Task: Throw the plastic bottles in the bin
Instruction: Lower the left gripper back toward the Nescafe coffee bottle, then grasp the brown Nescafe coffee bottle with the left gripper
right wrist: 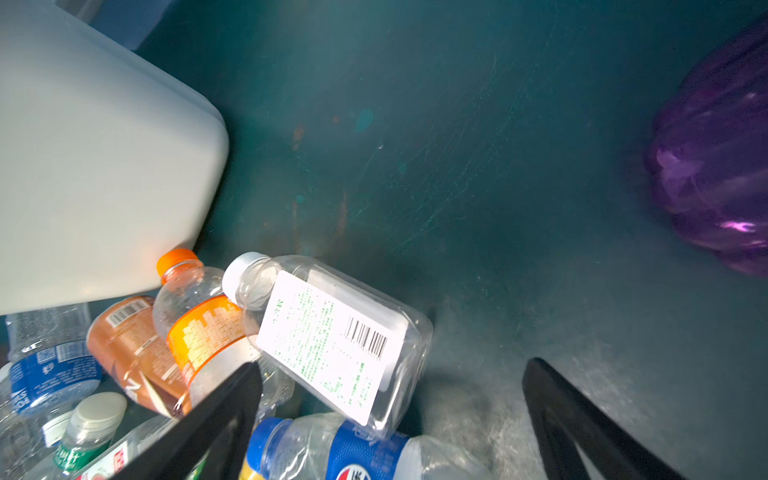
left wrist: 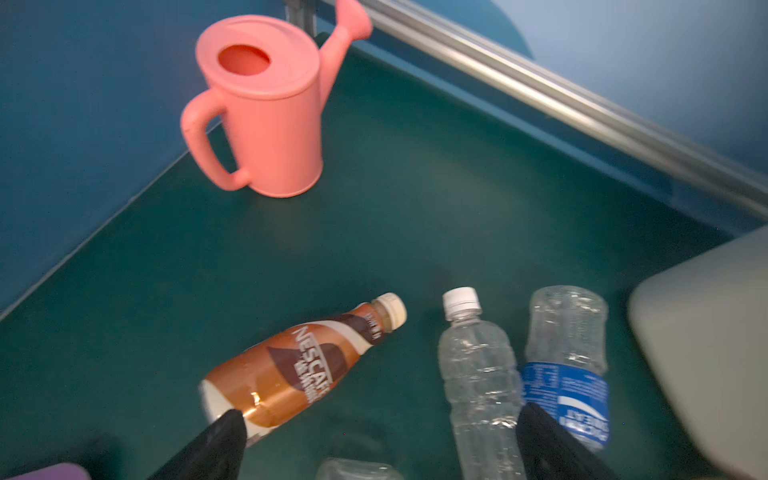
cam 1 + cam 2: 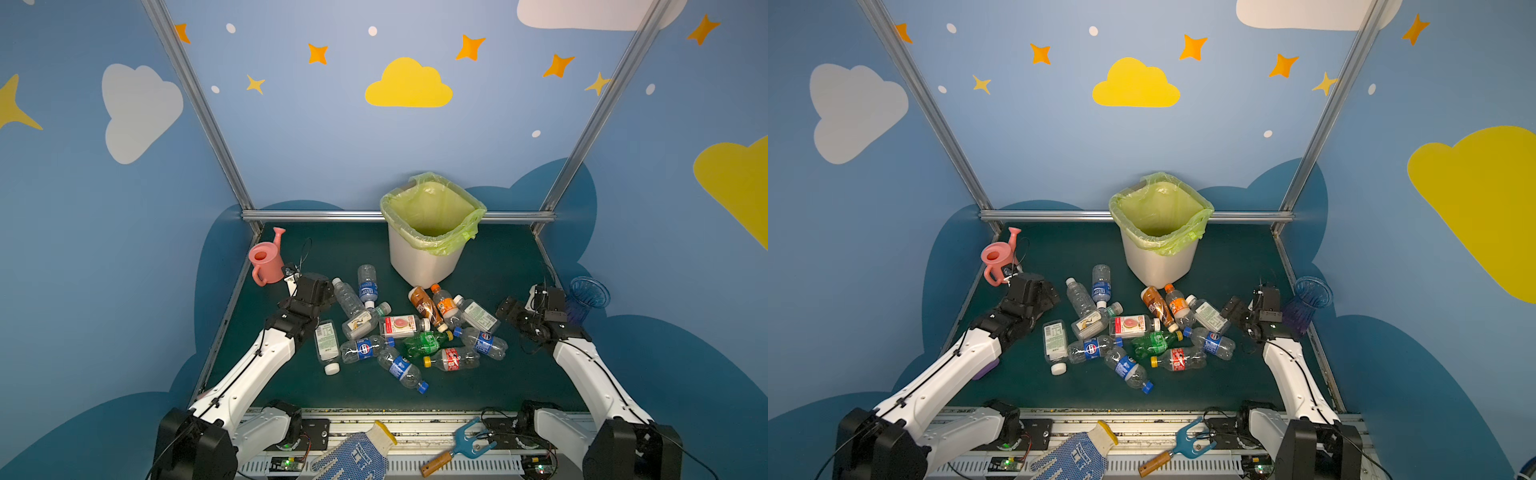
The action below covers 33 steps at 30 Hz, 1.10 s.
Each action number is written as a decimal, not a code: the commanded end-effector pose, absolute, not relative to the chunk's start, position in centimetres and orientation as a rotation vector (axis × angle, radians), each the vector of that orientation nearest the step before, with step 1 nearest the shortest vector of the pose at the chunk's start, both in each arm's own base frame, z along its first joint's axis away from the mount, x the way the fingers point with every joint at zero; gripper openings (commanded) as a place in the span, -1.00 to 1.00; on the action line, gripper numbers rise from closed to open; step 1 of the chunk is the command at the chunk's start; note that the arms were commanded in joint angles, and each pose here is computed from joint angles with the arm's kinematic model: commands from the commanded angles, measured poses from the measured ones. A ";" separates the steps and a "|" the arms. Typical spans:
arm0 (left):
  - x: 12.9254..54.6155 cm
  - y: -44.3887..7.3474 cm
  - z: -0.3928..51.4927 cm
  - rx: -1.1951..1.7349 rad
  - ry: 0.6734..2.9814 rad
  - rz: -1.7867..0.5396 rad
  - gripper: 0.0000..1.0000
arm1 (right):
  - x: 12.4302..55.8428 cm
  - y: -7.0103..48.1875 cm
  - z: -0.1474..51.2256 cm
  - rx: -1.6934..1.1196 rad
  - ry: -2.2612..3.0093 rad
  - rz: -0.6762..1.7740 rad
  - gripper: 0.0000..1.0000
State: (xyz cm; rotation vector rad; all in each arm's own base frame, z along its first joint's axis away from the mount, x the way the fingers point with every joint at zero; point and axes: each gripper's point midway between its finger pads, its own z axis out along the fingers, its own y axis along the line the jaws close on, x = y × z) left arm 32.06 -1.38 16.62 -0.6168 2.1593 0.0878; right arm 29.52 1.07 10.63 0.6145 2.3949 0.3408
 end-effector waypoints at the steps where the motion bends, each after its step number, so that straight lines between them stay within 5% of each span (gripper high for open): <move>1: 30.3 1.0 14.5 -0.609 2.257 0.258 1.00 | 30.6 1.0 11.1 0.598 2.391 0.325 0.96; 33: 34.0 2.4 5.7 -0.423 2.708 0.443 0.84 | 32.0 0.6 10.5 0.621 2.419 0.342 0.97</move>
